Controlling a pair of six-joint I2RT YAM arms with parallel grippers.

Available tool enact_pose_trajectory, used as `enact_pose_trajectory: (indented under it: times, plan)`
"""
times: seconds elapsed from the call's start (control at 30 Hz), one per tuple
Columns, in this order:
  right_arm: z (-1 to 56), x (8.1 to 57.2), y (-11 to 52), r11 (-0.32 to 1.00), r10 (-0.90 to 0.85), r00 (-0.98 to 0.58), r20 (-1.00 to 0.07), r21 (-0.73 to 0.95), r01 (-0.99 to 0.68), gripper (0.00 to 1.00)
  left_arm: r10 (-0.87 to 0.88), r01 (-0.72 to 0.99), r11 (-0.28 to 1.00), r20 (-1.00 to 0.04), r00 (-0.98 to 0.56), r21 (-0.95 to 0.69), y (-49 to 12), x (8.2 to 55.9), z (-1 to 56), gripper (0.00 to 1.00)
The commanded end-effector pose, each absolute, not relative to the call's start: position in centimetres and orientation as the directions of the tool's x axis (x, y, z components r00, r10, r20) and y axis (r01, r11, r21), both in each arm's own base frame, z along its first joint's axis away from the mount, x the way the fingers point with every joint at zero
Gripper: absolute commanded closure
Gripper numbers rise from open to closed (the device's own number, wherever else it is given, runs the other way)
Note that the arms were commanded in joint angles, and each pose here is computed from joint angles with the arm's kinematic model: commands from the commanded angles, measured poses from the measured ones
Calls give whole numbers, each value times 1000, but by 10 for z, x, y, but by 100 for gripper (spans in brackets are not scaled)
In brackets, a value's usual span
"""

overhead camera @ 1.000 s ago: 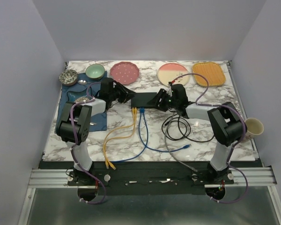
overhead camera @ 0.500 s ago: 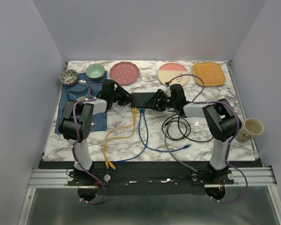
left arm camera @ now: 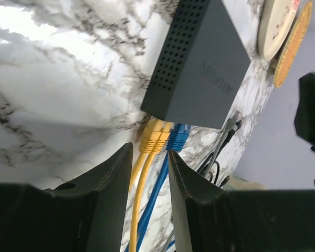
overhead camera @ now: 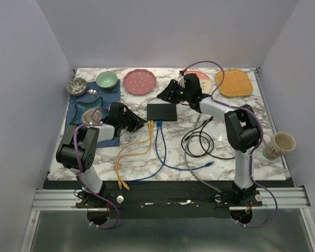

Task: Pull the plug from the switch port

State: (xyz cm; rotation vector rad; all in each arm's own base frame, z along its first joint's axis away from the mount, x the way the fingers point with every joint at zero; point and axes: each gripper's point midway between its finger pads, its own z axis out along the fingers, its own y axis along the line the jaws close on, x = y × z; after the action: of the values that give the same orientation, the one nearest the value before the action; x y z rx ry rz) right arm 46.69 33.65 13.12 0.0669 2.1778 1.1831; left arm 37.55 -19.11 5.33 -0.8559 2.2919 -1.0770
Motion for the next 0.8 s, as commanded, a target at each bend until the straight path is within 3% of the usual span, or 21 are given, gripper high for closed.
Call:
enact_pose_trajectory:
  times: [0.0,0.13,0.17,0.23,0.37,0.77]
  plan:
    - [89,470,317,691,308,-825,-473,708,-148,50,-718,-333,465,-130,-683,-821,-191,375,54,58]
    - [78,440,314,650,310,-852,-421,748,-133,49,-731,-300,461,-166,-661,-835,-188,386,69,58]
    - [100,437,319,594,325,-829,-455,780,-196,49,-732,-290,465,-179,-658,-836,-188,391,74,58]
    - [79,406,310,567,351,-855,-383,813,-131,49,-729,-264,479,-212,-651,-837,-188,404,88,58]
    - [77,377,309,501,370,-865,-340,857,-123,49,-723,-232,490,-243,-646,-840,-193,427,104,58]
    - [49,372,331,475,335,-917,-217,879,-35,50,-656,-251,455,-131,-743,-854,-228,441,76,58]
